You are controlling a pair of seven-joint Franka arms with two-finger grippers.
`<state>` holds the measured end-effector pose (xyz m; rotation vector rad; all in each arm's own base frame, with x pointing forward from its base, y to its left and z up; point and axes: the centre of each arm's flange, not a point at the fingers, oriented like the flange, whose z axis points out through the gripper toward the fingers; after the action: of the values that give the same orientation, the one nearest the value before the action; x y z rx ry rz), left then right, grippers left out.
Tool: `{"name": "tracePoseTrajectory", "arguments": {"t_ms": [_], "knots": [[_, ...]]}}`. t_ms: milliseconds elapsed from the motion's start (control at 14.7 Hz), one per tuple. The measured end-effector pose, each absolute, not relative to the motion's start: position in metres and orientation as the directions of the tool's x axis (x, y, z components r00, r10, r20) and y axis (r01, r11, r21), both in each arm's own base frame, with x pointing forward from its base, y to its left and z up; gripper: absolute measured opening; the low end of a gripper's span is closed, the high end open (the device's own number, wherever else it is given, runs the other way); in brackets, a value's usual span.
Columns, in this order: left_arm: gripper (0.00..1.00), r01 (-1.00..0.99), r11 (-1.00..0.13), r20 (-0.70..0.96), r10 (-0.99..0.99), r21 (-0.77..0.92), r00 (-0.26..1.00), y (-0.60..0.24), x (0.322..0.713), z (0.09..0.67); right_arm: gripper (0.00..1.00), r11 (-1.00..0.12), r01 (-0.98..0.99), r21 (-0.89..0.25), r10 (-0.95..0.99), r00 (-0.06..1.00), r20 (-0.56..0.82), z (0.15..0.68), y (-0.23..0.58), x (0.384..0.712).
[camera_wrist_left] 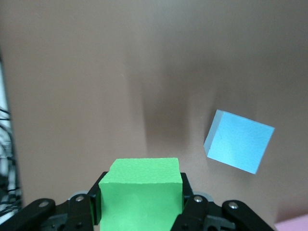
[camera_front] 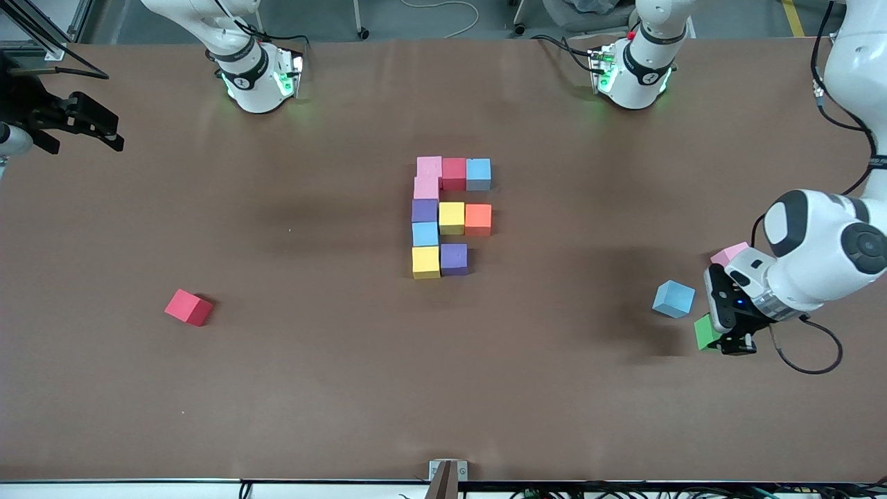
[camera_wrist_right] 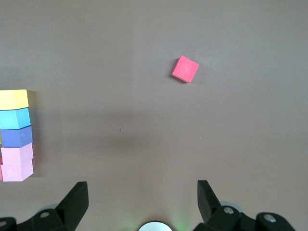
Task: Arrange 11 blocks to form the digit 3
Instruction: 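Carry the green block to the cluster with the left gripper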
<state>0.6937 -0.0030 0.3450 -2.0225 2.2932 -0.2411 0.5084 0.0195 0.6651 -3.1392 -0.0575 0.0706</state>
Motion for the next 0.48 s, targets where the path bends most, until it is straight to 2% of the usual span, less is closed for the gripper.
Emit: {"name": "tracePoseTrajectory", "arguments": {"t_ms": [204, 477], "knots": [[0.60, -0.978, 0.148, 0.002, -0.989, -0.149, -0.150, -0.087, 0.695, 0.377, 1.00, -0.999, 0.038, -0.002, 0.038, 0.998, -0.046, 0.665, 0.020, 0.508], [0.60, -0.977, 0.177, 0.003, -0.984, -0.117, -0.179, -0.198, 0.671, 0.361, 1.00, -0.999, 0.038, -0.002, 0.038, 0.998, -0.046, 0.665, 0.020, 0.508]]}}
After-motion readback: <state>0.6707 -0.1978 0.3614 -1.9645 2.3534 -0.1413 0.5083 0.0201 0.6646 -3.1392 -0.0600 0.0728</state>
